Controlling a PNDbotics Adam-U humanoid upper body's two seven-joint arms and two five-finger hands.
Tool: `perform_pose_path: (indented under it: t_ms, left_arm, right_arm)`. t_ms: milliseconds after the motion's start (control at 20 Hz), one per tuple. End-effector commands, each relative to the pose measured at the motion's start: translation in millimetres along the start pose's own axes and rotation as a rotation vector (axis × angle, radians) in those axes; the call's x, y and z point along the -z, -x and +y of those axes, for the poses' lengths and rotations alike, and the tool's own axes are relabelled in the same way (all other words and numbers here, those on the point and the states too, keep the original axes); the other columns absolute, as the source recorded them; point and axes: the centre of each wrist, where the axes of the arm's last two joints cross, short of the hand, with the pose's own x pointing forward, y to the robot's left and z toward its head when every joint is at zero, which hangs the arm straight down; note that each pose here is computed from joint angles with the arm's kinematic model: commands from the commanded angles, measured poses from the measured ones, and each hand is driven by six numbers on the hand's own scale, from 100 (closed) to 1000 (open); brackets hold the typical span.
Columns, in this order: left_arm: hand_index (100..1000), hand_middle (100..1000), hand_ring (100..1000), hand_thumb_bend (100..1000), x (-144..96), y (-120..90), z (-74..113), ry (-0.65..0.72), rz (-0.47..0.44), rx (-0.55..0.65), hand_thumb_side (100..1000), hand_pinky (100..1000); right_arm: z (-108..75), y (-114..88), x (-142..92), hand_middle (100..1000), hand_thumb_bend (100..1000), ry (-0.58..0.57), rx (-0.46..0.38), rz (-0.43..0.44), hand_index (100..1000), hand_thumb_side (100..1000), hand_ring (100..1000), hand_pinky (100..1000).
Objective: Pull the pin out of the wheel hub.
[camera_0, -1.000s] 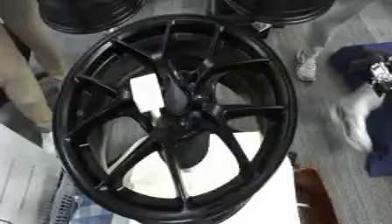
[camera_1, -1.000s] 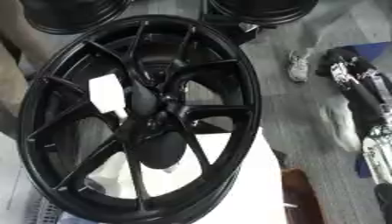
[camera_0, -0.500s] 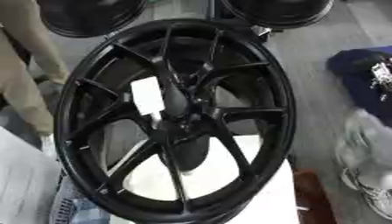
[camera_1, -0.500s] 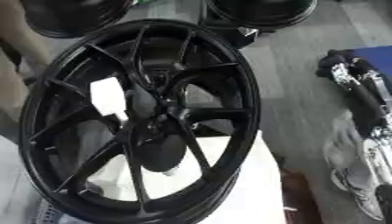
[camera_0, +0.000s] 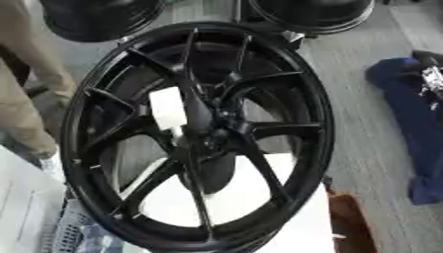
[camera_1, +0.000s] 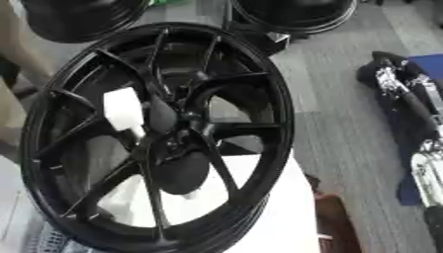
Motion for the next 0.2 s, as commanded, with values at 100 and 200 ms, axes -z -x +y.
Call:
perform_pose_path:
  t_ms: [100,200]
  left_arm:
    - [727,490,544,381,-13.6,-11.8,-19.2,-0.023,-0.062,-0.021,593,749]
    - [728,489,543,386,-22.8,-10.0,-27.0,-0.045,-0.065,-0.056,589,748]
  right_arm:
    - [-1.6,-13.7,4.1,680,100,-0.016,-0.011,-0.05,825,516,757,970]
    - [-0.6,-13.9,4.6,680,100,-0.018,-0.008,-0.052,825,516,757,970]
